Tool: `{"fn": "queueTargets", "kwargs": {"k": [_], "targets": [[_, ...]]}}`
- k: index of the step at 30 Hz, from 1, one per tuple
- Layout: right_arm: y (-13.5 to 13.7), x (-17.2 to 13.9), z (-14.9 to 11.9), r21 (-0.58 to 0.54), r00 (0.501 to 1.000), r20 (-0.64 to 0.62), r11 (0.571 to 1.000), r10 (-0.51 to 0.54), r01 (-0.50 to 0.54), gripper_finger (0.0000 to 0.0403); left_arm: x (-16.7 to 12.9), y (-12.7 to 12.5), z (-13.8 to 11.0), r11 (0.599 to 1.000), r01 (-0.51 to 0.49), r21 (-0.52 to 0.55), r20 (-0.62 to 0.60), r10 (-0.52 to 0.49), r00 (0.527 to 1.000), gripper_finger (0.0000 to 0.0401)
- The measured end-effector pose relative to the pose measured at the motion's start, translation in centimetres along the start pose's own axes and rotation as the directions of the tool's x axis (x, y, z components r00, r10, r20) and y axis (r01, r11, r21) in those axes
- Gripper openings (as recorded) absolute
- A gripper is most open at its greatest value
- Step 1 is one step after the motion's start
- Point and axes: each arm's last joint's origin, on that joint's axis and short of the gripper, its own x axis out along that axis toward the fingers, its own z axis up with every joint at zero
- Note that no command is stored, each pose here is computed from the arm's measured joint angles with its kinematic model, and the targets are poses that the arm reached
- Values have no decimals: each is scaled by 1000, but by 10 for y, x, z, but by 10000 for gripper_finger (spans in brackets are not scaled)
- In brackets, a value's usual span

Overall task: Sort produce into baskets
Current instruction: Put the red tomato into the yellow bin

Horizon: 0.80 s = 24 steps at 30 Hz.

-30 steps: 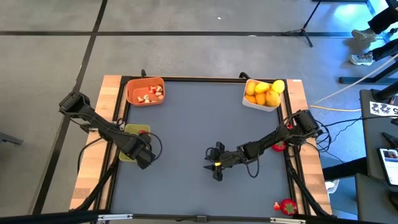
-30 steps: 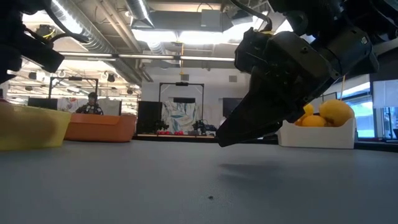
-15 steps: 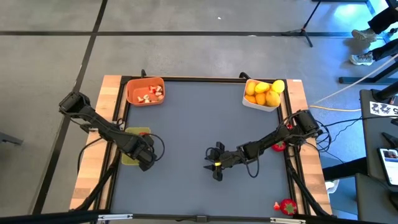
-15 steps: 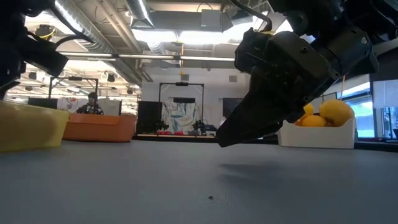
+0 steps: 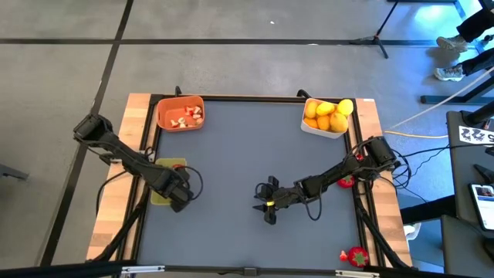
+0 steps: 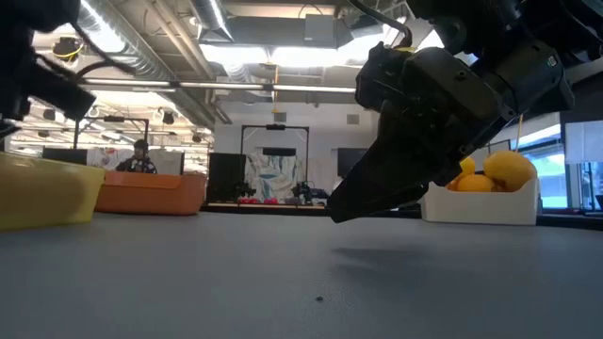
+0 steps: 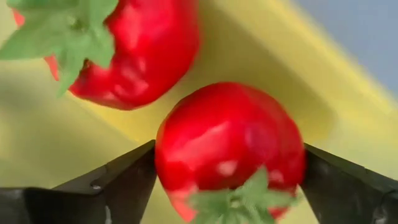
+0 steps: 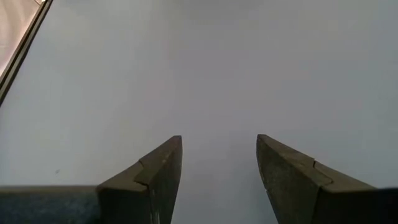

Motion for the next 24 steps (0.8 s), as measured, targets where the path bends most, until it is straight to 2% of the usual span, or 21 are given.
{"fn": "queueTargets", "kwargs": {"k": [5,10,18,24], "targets": [[0,0,0,0,1000,0,1000,0,0,207,11,8,-3,999,-41,-4,-47,41,998,396],[0,0,0,0,1000,-1,1000,0,0,207,8,7,-2,1000,-19,-5,-54,19,998,384],[0,0,1,0,1000,2,1000,3,-3,207,-20,5,0,995,104,12,14,-104,994,385],[2,-3,2,2,999,-15,999,46,-46,207,-44,10,0,977,214,17,84,-215,973,382]]}}
